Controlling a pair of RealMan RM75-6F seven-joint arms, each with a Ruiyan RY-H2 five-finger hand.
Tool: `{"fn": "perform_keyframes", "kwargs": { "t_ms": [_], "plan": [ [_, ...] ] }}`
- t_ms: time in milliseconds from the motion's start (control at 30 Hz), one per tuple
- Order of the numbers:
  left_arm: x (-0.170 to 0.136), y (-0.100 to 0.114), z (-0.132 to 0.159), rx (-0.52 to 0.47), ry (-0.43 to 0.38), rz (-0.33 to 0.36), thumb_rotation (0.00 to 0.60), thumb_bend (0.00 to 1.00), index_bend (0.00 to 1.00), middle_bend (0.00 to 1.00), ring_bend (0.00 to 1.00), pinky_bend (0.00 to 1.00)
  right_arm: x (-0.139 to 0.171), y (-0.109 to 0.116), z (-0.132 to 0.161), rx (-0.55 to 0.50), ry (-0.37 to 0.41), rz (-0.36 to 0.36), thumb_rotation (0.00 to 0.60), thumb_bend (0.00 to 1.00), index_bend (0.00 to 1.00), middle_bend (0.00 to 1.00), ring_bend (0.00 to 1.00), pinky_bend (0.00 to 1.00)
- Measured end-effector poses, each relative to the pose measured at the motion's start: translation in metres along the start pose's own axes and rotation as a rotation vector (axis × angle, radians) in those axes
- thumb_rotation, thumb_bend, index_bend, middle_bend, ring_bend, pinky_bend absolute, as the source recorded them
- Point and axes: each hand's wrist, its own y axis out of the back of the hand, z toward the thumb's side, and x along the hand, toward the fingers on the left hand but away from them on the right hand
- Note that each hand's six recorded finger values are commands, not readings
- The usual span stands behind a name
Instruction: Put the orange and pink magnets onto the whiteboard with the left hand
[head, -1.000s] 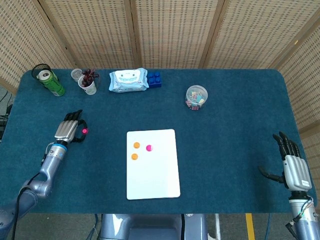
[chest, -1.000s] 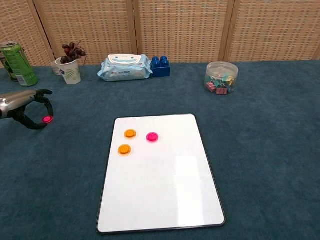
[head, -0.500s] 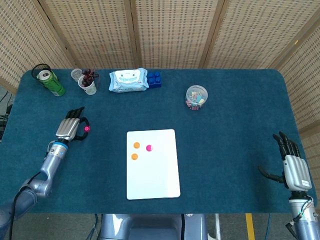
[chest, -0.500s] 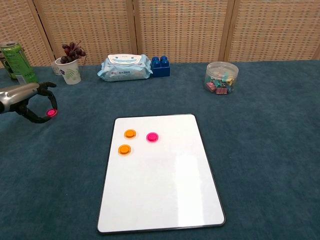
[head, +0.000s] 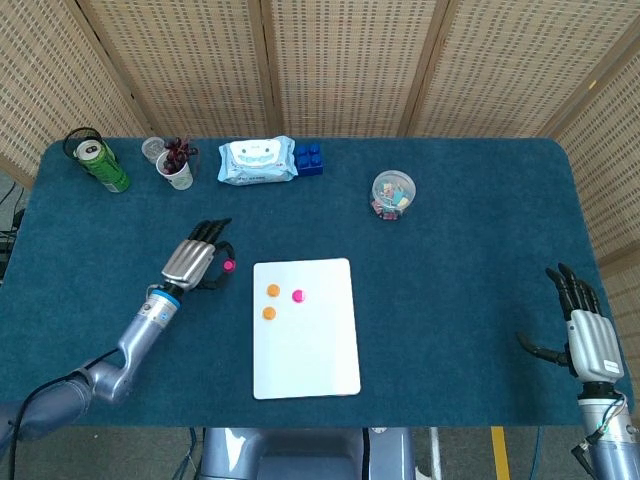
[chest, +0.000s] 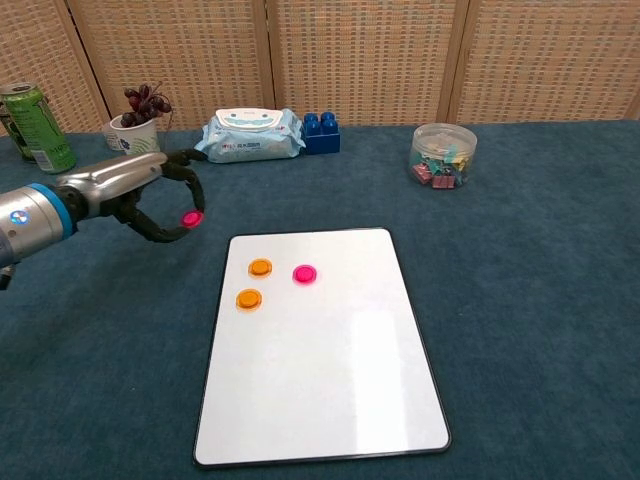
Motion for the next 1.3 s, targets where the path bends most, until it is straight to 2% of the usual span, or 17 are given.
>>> {"fn": "perform_keyframes", "kwargs": {
  "t_ms": [233, 433, 733, 1300],
  "plan": [
    [0.002, -0.025, 0.068, 0.008, -0.132, -0.061, 0.600, 0.37, 0.56, 0.00, 0.00, 0.00, 0.000, 0.000, -0.001, -0.009, -0.001, 0.004, 0.600, 0.26, 0.00, 0.00, 0.00, 0.00],
    [0.000, -0.046, 0.099, 0.004, -0.184, -0.106, 0.600, 0.37, 0.56, 0.00, 0.00, 0.00, 0.000, 0.000, -0.001, -0.016, -0.001, 0.008, 0.600, 0.26, 0.00, 0.00, 0.00, 0.00],
    [-0.005, -0.063, 0.109, -0.009, -0.204, -0.139, 0.600, 0.37, 0.56, 0.00, 0.00, 0.00, 0.000, 0.000, -0.001, -0.017, 0.000, 0.012, 0.600, 0.26, 0.00, 0.00, 0.00, 0.00],
    [-0.004, -0.072, 0.115, -0.007, -0.212, -0.151, 0.600, 0.36, 0.56, 0.00, 0.00, 0.00, 0.000, 0.000, -0.001, -0.020, -0.001, 0.012, 0.600, 0.26, 0.00, 0.00, 0.00, 0.00]
  ]
}}
